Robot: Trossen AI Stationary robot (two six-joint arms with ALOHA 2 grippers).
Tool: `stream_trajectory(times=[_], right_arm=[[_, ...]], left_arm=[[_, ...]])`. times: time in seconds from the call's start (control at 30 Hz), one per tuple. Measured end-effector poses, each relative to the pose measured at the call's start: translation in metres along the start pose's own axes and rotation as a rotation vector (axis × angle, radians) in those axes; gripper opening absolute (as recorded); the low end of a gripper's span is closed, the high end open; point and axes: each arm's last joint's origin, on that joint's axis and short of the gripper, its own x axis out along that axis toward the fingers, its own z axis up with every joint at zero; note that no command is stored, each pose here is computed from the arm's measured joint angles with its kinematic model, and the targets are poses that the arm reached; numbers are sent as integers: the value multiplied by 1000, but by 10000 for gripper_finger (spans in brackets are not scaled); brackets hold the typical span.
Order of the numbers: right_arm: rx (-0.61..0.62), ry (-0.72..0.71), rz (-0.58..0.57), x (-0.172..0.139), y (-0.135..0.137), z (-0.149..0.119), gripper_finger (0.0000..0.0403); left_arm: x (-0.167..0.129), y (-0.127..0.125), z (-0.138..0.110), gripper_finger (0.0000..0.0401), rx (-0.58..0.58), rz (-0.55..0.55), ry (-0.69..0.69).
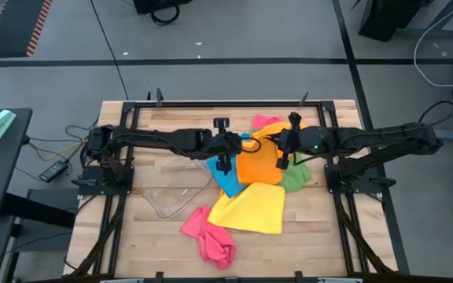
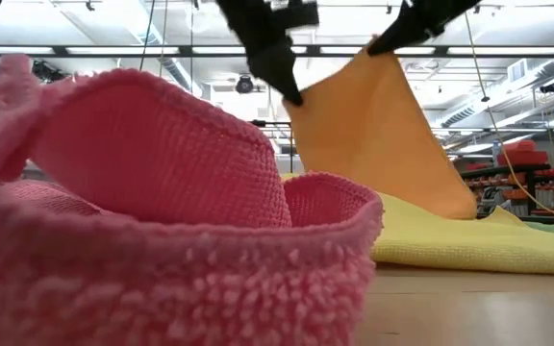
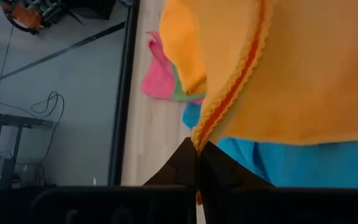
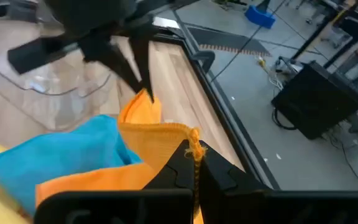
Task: Fold microfiber towels
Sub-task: Fold the left orange microfiber cloth
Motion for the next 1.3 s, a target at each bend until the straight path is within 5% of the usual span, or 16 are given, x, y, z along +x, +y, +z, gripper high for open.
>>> stream_trajectory(times=[0.47,0.7,1.3], right_arm=[[-40,-46,241,-45,14,38,7],[25,-116,424,-71,25,54,7],[-8,-169,631,-93,45,55,7]], left_arm=[[-82,1,48,21,23,-57,-144],[-114,-9,58,11,38,-106,-201],[-169,-32,67,12,48,-284,-297]])
